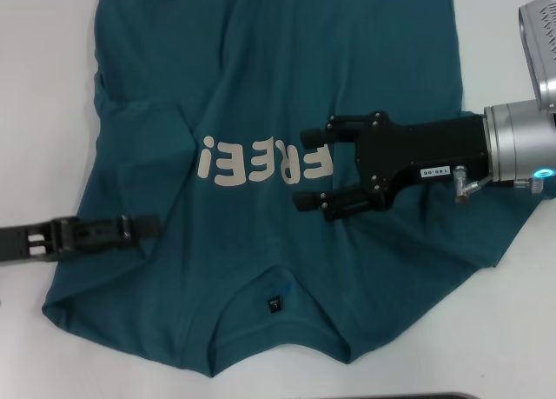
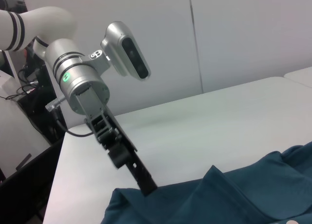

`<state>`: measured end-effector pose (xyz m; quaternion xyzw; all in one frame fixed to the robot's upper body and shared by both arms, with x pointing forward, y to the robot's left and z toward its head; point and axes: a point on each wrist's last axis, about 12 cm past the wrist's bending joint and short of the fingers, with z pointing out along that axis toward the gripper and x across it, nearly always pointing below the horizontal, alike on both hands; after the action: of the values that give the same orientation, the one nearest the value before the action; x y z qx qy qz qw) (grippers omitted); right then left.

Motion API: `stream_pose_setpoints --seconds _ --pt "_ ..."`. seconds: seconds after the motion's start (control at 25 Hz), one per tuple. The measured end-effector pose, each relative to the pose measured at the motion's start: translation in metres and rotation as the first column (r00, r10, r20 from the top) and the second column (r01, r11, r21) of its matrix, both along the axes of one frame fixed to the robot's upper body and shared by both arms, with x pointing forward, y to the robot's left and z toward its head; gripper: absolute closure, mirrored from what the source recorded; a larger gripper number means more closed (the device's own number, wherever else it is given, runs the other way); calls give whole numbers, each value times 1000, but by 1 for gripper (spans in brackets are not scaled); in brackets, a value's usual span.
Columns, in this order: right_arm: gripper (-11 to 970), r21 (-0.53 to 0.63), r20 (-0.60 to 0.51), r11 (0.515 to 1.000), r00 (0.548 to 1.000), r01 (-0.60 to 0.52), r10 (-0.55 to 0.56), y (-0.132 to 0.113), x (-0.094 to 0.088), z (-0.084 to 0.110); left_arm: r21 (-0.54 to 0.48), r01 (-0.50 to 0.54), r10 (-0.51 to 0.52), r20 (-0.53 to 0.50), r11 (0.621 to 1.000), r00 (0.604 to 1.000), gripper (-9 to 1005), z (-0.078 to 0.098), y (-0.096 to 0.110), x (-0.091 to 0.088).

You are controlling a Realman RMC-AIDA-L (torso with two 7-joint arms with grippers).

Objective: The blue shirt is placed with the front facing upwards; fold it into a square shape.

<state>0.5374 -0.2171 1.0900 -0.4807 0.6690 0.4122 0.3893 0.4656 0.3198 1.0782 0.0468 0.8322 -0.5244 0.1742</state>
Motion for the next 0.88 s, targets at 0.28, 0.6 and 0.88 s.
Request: stream_pose_setpoints --seconds 0.28,0.6,0.88 --pt "34 -4 3 1000 1000 11 -11 -1 1 -1 79 -171 177 -77 982 981 43 -7 11 17" --pt "34 -2 -3 1000 1000 8 -8 0 1 0 117 -200 219 -178 973 959 43 -9 7 23" --pt "35 -2 -3 1000 1000 8 -8 0 1 0 126 -257 278 -201 958 939 44 -17 1 32"
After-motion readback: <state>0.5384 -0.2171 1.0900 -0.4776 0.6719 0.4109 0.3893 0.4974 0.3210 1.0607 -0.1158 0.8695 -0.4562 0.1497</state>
